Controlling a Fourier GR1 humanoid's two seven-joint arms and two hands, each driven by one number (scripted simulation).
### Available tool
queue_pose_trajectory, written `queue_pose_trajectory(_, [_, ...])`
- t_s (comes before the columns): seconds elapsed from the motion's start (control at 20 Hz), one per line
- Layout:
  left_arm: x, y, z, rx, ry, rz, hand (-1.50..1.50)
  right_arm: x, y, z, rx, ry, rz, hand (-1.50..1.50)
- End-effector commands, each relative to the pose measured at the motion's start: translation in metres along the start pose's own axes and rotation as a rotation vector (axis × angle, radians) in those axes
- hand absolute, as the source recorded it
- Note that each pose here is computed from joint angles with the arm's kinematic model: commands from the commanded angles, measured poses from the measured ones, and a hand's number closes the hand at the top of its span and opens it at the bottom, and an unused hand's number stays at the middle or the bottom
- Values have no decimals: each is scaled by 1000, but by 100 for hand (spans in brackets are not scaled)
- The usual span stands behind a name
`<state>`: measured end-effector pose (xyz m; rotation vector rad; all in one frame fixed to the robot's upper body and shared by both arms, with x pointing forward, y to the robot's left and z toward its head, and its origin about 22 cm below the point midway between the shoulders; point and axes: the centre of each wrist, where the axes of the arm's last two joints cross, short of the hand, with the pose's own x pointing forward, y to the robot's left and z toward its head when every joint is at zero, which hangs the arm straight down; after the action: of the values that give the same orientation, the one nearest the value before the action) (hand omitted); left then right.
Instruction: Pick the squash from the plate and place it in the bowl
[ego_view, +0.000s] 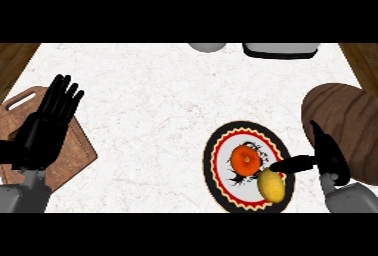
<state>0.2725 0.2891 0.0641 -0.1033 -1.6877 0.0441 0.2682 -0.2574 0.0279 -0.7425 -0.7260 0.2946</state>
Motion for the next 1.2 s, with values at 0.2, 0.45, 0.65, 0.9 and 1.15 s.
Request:
queue_pose_trajectory(0.2, [-14, 1, 1, 2, 4, 5, 0, 87, -37, 24, 324, 119, 219, -150])
queue_pose_trajectory(0.45, [-11, 9, 1, 12, 7, 12, 0, 116, -42, 32, 322, 179, 179, -150])
queue_pose_trajectory(0.65, [-4, 8, 12, 18, -18, 3, 0, 115, -5, 36, 369, 194, 152, -150])
queue_pose_trajectory(0.9, [-10, 8, 10, 21, 19, 7, 0, 114, 10, 38, 371, 199, 152, -150])
queue_pose_trajectory(1.15, [-3, 10, 10, 27, -2, 8, 0, 84, 26, 46, 273, 180, 163, -150])
